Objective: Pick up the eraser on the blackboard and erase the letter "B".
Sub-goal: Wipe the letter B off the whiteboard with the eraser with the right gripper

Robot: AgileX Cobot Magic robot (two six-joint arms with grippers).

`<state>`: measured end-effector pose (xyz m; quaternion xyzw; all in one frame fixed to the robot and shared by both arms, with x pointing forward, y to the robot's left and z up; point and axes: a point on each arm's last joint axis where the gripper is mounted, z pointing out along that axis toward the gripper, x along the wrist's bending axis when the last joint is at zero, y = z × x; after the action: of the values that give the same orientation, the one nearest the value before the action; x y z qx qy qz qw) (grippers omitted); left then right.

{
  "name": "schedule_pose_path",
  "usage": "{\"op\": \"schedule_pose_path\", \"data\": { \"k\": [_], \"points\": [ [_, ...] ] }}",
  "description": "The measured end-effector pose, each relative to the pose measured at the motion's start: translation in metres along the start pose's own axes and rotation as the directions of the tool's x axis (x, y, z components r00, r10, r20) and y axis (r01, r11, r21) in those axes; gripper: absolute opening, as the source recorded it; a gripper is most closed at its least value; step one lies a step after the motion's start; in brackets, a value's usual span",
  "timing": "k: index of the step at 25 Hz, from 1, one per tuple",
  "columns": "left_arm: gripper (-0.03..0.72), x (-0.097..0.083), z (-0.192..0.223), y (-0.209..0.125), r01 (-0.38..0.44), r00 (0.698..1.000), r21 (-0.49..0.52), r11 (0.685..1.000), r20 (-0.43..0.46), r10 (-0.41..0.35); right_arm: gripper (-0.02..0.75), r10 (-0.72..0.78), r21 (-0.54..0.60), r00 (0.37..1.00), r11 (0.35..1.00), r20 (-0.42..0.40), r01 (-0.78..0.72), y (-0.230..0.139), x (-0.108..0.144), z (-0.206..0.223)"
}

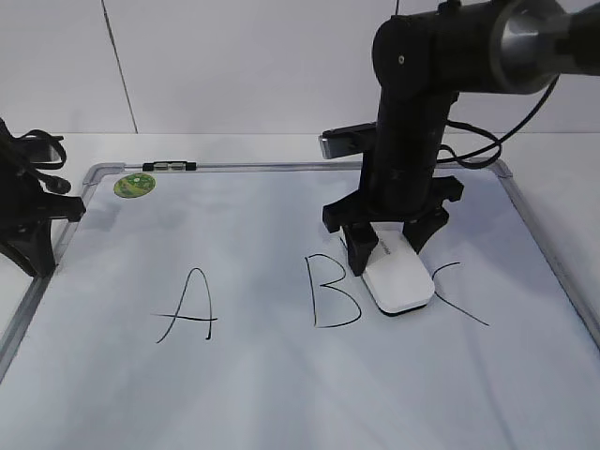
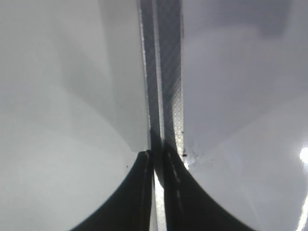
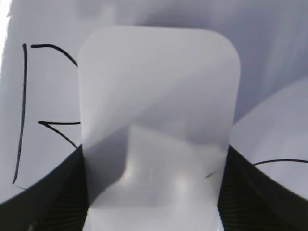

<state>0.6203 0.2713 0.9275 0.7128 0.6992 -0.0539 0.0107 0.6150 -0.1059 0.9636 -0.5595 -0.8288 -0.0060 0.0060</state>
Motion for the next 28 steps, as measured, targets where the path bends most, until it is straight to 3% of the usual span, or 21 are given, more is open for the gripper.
{"op": "schedule_pose_path", "data": {
  "k": [11,23,28],
  "points": [
    [0.02,0.0,0.0,0.0,-0.001,1.0,0.0,1.0,-0.002,0.001,0.535,-0.062,0.047,0.998,0.997,0.033,0.061,0.009,0.022,0.016],
    [0.02,0.0,0.0,-0.001,-0.003,1.0,0.007,1.0,-0.005,0.003,0.534,-0.196,0.025,0.98,0.98,-0.019,0.196,0.003,0.094,0.019],
    [0.02,0.001,0.0,-0.001,-0.006,1.0,0.014,1.0,-0.012,0.006,0.534,-0.211,0.025,0.977,0.977,-0.013,0.212,0.001,0.099,0.02]
  ]
}}
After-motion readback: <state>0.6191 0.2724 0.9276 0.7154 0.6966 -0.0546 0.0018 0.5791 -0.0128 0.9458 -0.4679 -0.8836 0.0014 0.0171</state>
